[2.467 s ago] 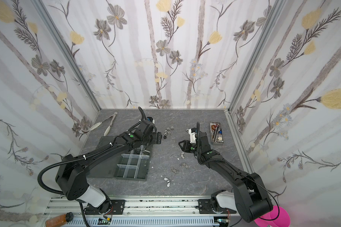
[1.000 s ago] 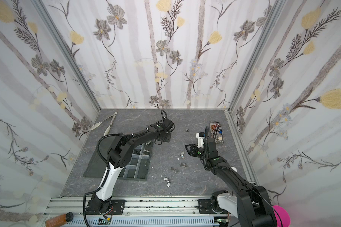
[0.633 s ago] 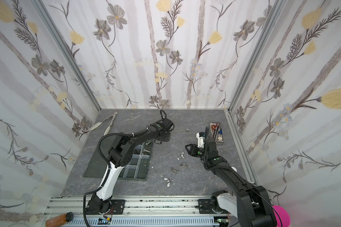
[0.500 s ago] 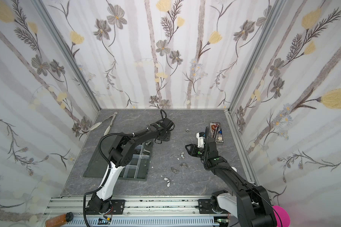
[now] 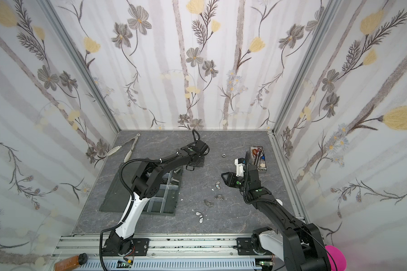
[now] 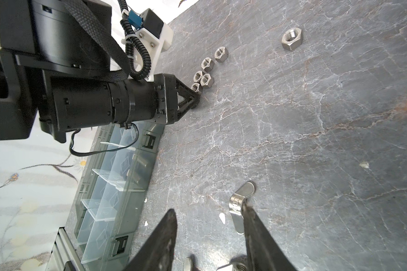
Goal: Sort the screws and nuts into containers
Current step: 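Close the left gripper on the black nut and lift it, then carry the black nut with the left gripper over an organizer compartment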
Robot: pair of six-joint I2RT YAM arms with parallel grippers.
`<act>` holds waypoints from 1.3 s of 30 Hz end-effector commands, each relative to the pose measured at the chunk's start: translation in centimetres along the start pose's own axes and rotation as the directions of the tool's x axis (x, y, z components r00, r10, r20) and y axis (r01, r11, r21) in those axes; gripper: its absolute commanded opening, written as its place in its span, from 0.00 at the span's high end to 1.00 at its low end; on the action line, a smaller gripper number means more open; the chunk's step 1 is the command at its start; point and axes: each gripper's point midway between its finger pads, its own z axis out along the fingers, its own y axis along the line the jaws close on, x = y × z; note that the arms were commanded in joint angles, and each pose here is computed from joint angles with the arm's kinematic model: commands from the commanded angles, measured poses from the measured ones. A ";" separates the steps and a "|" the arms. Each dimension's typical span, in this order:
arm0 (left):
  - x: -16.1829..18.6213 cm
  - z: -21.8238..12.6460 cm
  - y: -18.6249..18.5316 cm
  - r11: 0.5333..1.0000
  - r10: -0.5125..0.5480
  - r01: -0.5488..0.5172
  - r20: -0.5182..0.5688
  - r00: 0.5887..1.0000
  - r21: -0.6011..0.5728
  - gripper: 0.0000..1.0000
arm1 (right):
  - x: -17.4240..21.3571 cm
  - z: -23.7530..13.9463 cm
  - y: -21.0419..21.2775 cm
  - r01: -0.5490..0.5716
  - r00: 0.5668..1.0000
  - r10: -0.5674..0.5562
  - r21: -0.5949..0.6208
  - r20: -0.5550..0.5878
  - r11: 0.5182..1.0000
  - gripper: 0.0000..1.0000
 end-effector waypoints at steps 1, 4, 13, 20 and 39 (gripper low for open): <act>0.7 -0.3 0.7 1.000 -0.003 0.002 -0.026 1.000 -0.017 0.80 | -0.3 -0.1 0.3 0.019 1.000 -0.019 -0.012 0.013 1.000 0.52; 0.2 -1.3 0.5 1.000 -0.012 0.012 -0.008 1.000 -0.002 0.80 | -0.3 -0.1 0.3 0.019 1.000 -0.019 -0.014 0.011 1.000 0.52; -1.7 -6.3 0.7 0.998 -0.041 0.037 0.074 0.996 0.048 0.81 | -0.2 -0.4 0.4 0.015 1.000 -0.015 -0.011 0.006 1.000 0.52; -1.4 -9.9 1.9 0.996 -0.061 0.052 0.122 0.991 0.070 0.81 | -0.2 -0.8 0.8 0.016 1.000 -0.016 -0.014 0.003 1.000 0.51; 5.0 -14.2 9.7 0.985 -0.173 0.168 0.161 0.972 0.044 0.81 | 1.5 -0.5 2.2 0.030 0.999 -0.031 -0.018 -0.034 0.999 0.51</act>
